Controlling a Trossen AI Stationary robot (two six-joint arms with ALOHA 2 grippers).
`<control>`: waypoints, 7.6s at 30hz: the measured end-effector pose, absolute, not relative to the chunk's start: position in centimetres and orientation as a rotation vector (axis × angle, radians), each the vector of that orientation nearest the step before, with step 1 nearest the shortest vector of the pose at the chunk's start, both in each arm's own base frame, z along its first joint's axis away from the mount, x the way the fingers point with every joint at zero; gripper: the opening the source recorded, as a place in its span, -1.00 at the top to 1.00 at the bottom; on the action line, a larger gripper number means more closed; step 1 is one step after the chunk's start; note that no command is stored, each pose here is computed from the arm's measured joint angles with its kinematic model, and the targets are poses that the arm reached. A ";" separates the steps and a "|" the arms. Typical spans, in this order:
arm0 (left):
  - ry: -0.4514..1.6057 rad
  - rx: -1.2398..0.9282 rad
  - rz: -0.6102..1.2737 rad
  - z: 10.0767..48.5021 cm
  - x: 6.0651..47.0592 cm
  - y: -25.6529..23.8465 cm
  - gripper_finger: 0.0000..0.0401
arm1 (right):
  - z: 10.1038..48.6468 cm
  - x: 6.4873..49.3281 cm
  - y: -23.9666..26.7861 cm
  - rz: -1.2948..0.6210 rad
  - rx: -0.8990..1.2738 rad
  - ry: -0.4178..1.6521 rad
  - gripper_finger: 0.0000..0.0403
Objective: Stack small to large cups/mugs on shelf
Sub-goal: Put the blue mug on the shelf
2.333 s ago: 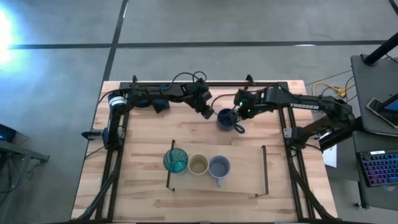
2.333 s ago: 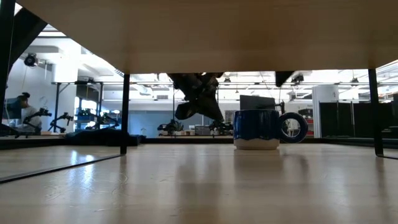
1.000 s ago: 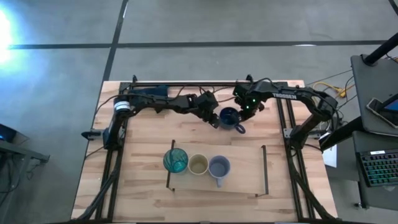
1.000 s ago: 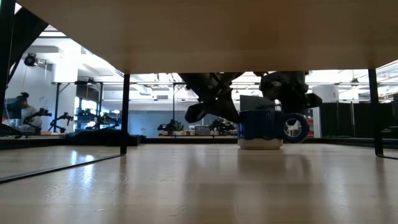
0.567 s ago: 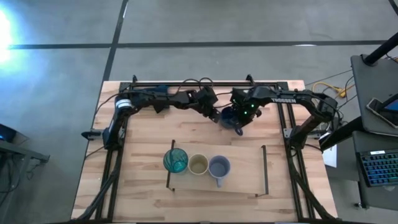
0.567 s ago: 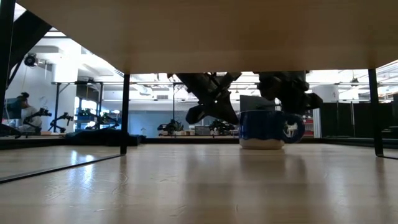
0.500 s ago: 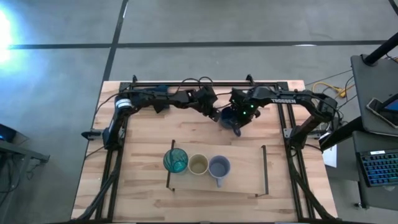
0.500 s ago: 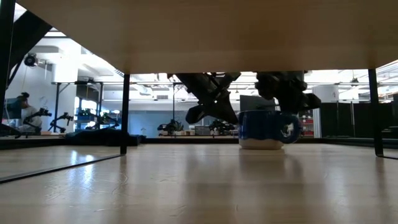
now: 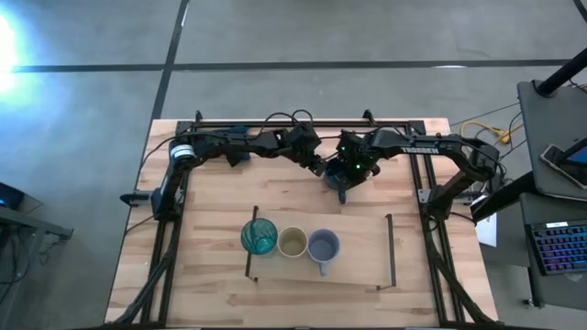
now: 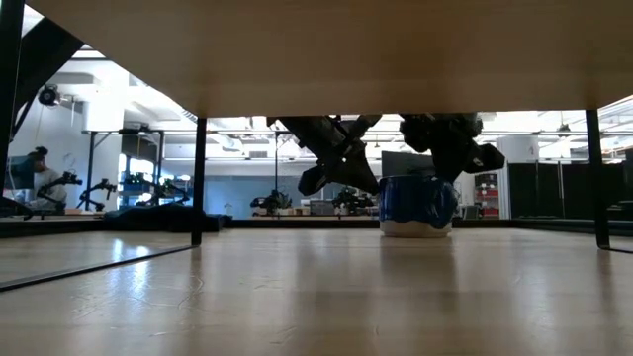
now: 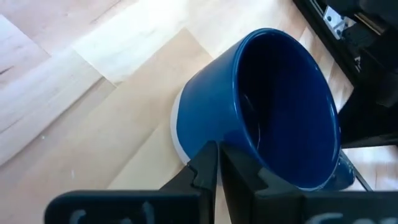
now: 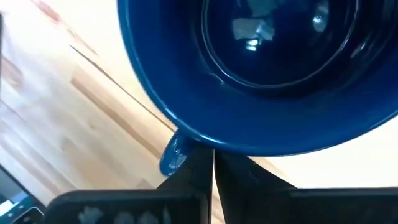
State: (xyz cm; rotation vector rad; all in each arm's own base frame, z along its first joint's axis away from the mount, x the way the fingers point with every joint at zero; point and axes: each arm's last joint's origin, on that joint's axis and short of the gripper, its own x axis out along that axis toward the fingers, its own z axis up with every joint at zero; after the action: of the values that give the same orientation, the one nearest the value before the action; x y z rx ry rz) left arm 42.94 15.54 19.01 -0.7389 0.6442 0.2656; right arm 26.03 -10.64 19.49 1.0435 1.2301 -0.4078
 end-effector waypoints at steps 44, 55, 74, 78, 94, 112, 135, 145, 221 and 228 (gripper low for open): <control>0.689 -0.716 0.234 19.5 42.4 15.1 0.97 | 24.1 21.3 -13.1 -0.700 0.936 1.068 0.38; 0.655 -0.712 0.236 19.3 42.7 15.8 0.97 | 24.1 21.3 -13.1 -0.706 0.948 1.063 0.37; 0.690 -0.706 0.218 21.2 41.4 15.8 0.97 | 22.2 22.3 -13.8 -0.751 1.002 1.109 0.28; 0.652 -0.693 0.209 23.1 40.9 15.6 0.97 | 21.2 22.9 -14.2 -0.758 1.004 1.130 0.29; 0.608 -0.640 0.172 26.2 39.1 14.6 0.97 | 17.9 24.4 -15.1 -0.769 1.016 1.204 0.40; 0.644 -0.566 0.209 28.4 34.9 13.3 0.97 | 20.9 23.1 -14.2 -0.797 1.024 1.255 0.92; 0.666 -0.504 0.248 28.1 33.2 13.9 0.97 | 40.1 22.7 -4.6 -0.894 1.055 1.031 0.93; 0.731 -0.449 0.230 27.8 32.6 13.9 0.97 | 40.1 23.1 2.2 -0.831 1.130 1.084 0.93; 0.713 -0.455 0.231 28.0 32.6 14.0 0.97 | 33.8 23.3 14.0 -1.022 1.162 1.276 0.87; 0.713 -0.455 0.231 28.0 32.6 14.0 0.97 | 33.8 23.5 14.1 -0.991 1.164 1.274 0.86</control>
State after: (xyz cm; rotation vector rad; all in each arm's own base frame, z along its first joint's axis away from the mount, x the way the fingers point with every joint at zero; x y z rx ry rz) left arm 32.65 13.99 28.00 -0.4546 0.7134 0.2311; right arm 23.49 14.10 33.83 1.1642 1.2745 -0.9911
